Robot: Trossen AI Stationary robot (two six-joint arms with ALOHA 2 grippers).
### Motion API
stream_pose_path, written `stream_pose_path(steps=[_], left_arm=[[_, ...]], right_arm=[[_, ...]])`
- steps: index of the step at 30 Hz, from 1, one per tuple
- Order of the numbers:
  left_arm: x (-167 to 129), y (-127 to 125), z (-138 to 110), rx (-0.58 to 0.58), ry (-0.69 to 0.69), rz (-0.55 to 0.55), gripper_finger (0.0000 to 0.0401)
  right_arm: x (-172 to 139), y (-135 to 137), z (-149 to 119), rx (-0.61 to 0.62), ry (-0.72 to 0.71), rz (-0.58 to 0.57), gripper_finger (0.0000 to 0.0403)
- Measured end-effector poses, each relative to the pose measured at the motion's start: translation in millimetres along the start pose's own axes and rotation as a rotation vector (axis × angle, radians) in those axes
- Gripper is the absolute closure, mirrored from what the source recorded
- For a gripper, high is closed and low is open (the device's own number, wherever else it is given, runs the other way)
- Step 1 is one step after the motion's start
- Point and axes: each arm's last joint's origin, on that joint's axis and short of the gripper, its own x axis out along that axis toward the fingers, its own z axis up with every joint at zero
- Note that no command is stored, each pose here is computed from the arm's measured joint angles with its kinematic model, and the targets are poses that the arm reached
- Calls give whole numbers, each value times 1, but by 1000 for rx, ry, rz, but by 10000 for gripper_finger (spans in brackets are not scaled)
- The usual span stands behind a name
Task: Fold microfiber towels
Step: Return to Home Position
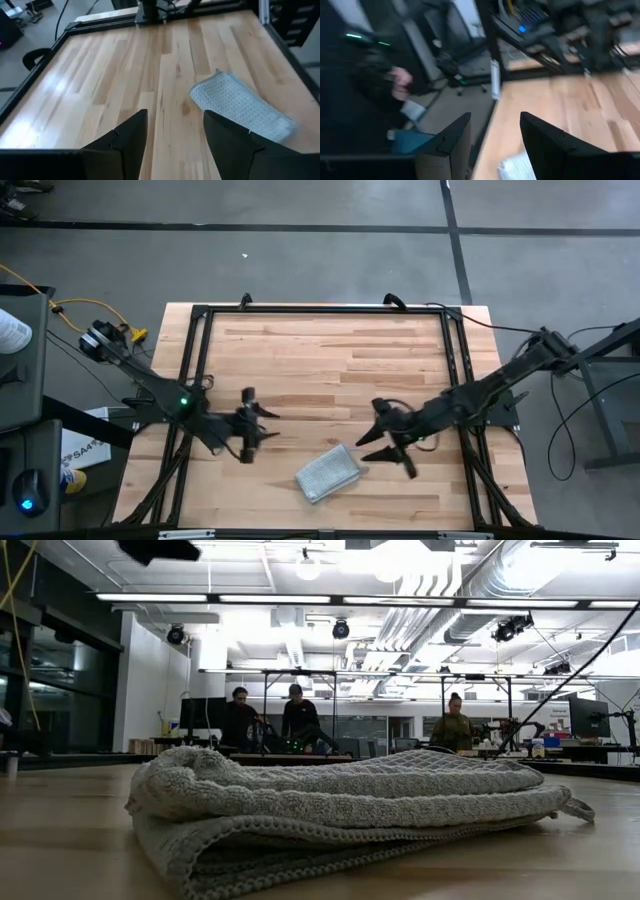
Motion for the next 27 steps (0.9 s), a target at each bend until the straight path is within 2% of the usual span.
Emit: stream_pose_path(steps=[4,7,12,23,27], left_arm=[[-16,16,-17,-45,-58,-17,210],[-26,27,-27,-77,-95,-26,210],[-40,41,-41,-114,-128,-44,210],[-49,50,-49,-127,-144,-62,210],[-49,50,-50,-120,-135,-60,210]], right_arm=[[-26,5,16,-30,-61,76,241],[-46,4,17,-44,-109,117,241],[-77,-6,-1,-35,-231,162,241],[-142,-23,-44,-10,-592,478,241],[-153,-26,-51,0,-643,521,241]])
